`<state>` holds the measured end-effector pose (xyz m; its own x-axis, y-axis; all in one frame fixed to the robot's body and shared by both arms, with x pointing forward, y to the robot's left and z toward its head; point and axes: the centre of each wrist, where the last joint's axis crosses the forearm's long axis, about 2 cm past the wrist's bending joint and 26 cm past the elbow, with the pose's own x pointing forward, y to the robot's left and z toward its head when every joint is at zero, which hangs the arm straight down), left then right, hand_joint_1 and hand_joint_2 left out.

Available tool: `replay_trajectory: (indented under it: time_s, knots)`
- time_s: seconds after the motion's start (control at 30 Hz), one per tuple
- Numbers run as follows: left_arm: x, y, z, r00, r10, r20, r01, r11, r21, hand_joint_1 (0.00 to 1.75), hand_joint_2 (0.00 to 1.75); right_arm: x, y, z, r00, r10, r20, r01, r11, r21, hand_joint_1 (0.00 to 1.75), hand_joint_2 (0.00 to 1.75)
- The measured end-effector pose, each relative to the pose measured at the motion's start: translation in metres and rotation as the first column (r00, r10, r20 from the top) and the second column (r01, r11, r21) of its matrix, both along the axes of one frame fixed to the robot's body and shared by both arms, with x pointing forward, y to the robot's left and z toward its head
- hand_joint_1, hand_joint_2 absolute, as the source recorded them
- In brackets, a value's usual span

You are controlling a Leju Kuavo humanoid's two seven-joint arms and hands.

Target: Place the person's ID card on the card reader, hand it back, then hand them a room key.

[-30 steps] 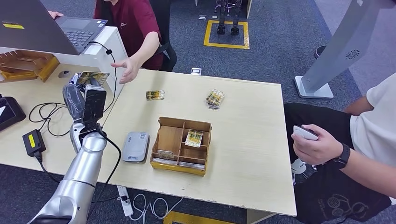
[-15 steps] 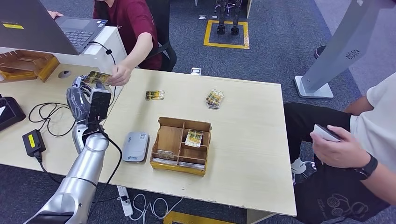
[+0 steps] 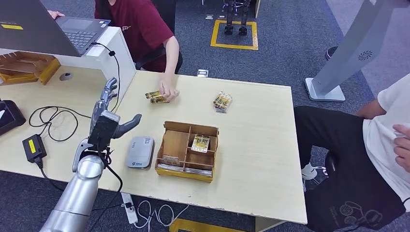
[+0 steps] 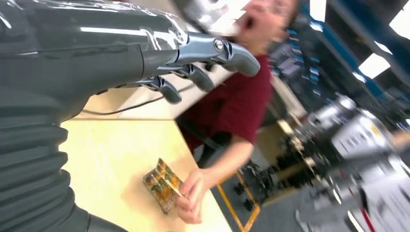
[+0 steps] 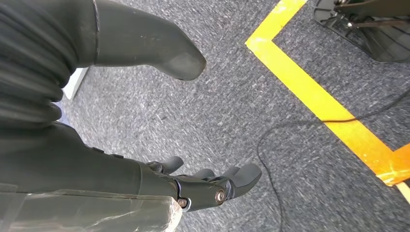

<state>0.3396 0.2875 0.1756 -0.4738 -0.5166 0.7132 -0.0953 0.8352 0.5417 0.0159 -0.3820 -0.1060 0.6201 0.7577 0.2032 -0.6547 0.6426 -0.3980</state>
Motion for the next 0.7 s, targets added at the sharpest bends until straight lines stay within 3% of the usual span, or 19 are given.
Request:
replay_trajectory:
  time_s: [0.2,0.37,0.7]
  knots:
    - [-0.043,-0.007,-0.005,0.985,-0.162,0.053,0.134,0.930,0.341,0.00,1.75,-0.006,-0.002,0.000,1.000,-0.020,-0.008,0.020,1.000,-0.005,0.00,1.75]
    - [-0.061,-0.011,-0.012,0.961,-0.276,0.001,0.231,0.808,0.542,0.00,1.75,-0.008,-0.004,0.000,0.999,-0.035,-0.012,0.035,0.999,-0.010,0.00,1.75]
    - [-0.078,-0.024,-0.028,0.962,-0.272,-0.018,0.194,0.638,0.745,0.00,1.75,-0.008,-0.004,0.000,0.998,-0.054,-0.013,0.054,0.998,-0.017,0.00,1.75]
